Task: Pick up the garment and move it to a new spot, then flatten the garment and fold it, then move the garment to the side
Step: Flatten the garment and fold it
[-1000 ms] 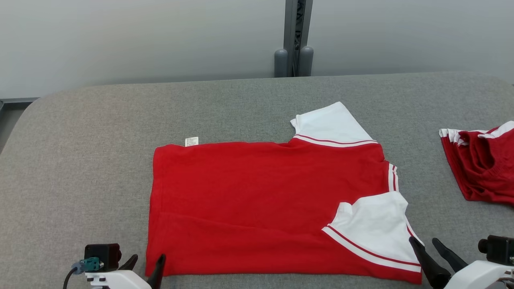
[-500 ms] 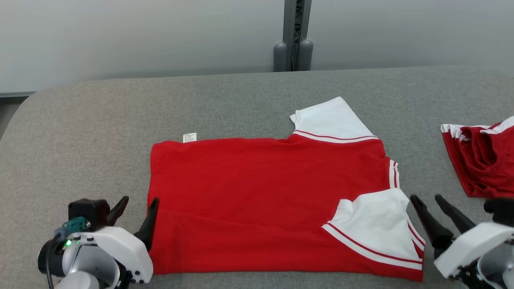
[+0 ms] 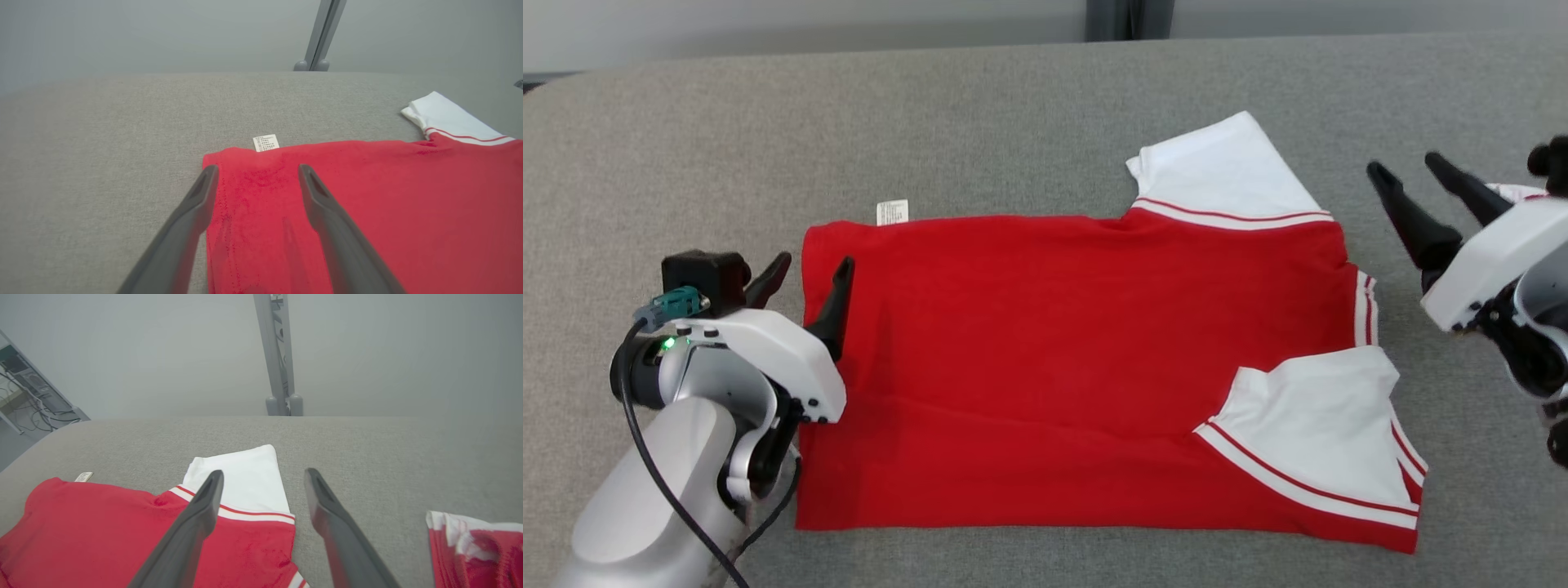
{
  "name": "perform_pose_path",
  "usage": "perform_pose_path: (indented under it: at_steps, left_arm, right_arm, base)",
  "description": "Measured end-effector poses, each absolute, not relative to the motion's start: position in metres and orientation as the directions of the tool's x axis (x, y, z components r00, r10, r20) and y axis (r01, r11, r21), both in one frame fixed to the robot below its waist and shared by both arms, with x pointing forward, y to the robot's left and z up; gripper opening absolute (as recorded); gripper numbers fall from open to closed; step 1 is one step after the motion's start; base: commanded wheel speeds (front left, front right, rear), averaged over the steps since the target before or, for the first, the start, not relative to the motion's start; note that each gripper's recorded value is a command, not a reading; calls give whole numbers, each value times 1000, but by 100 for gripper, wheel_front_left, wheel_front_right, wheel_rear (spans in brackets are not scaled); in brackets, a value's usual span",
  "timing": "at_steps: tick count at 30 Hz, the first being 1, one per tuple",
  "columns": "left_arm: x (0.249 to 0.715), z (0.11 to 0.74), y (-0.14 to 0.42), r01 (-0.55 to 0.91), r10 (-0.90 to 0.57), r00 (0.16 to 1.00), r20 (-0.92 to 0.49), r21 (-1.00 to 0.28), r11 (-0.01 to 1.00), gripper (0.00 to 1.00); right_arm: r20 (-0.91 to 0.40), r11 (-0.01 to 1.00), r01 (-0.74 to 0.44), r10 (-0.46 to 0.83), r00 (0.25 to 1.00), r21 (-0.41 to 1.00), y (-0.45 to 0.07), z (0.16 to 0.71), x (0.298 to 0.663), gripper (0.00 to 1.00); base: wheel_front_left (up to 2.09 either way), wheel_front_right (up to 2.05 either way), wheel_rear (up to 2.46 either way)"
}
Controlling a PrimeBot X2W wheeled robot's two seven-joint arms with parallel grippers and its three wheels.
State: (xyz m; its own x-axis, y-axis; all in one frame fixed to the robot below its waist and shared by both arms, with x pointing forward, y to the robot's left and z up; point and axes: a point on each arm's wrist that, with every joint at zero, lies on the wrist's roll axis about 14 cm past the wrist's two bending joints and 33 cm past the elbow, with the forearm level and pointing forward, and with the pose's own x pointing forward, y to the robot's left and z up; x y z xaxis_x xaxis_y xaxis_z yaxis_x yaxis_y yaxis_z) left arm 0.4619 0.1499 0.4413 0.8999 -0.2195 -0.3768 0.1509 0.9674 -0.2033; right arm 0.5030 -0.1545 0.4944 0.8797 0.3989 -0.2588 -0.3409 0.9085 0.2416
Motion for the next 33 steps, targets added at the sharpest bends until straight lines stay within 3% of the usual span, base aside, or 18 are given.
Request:
perform_pose_path:
  at_steps: [9, 15, 33]
  left_arm:
    - [500, 405, 158, 136, -211, 863, -459, -193, 972, 100]
    - [516, 391, 173, 103, -177, 857, -483, -176, 979, 100]
    - [529, 366, 168, 136, -216, 832, -511, -189, 972, 100]
  right_arm:
    - [-388, 909, -376, 418, 822, 182, -142, 473, 578, 100]
    - [-455, 888, -431, 454, 766, 161, -115, 456, 606, 100]
    - [-622, 898, -386, 428, 656, 211, -102, 390, 634, 100]
  base:
    - [0, 0, 0]
    - [0, 0, 0]
    - [0, 0, 0]
